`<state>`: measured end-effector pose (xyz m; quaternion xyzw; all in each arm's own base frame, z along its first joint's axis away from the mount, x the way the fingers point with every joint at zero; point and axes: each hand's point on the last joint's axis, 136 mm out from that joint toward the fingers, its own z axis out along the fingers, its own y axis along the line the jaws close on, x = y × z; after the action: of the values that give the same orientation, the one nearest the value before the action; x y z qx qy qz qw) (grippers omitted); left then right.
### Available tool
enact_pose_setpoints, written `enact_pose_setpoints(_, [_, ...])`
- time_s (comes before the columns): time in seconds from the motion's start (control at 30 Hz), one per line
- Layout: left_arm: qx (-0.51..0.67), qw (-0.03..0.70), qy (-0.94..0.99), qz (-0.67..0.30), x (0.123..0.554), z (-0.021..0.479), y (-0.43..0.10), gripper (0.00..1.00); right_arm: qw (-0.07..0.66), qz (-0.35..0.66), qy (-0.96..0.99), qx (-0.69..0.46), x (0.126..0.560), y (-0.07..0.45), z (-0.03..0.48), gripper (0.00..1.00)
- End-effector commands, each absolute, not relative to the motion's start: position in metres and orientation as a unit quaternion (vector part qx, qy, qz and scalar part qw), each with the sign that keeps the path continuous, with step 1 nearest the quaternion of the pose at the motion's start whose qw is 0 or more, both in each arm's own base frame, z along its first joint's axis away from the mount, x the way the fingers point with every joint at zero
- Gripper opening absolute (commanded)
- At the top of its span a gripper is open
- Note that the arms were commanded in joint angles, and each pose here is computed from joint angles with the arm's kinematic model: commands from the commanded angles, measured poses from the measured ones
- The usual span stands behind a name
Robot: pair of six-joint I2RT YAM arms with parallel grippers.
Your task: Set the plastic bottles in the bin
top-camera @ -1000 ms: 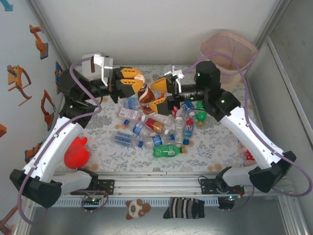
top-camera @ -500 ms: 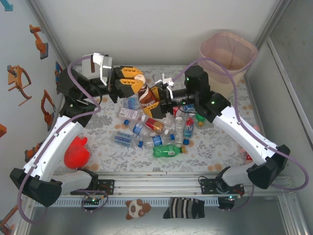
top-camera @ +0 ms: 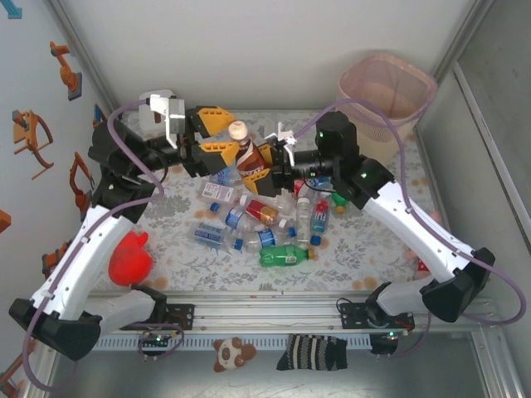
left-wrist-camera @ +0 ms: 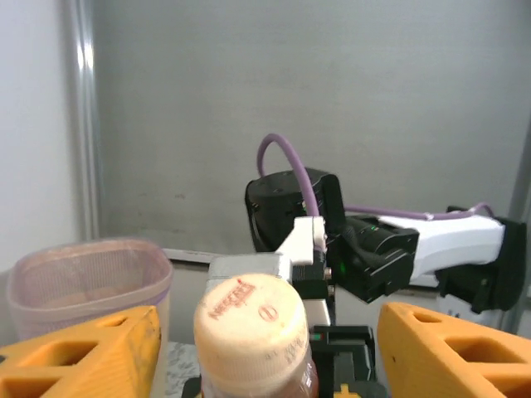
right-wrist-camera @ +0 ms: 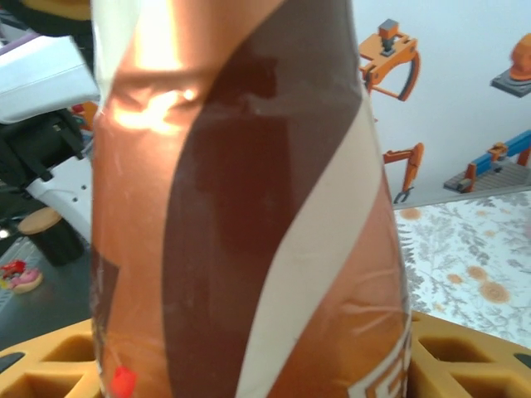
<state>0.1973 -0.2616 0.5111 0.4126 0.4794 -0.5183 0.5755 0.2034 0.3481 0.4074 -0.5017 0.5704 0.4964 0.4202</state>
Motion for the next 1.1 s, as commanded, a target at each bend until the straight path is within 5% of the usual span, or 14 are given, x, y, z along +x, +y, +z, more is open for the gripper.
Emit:
enact_pose_setpoints(0.0, [0.388, 0.610, 0.504, -0.472, 0.206, 0.504, -0.252, 0.72, 0.458, 0.477, 0.581, -0.474, 0.217, 0.336, 0.427, 0.56])
enact_pose_setpoints(0.67, [0.304, 0.593, 0.608, -0.431, 0.242, 0.452, -0.240, 0.68, 0.554, 0.355, 0.749, -0.081, 0.418, 0.157, 0.474, 0.48])
enact_pose_setpoints(1.07, [0.295, 0.585, 0.615, -0.439, 0.240, 0.446, -0.239, 0.66, 0.490, 0.333, 0.775, 0.220, 0.540, 0.039, 0.403, 0.32])
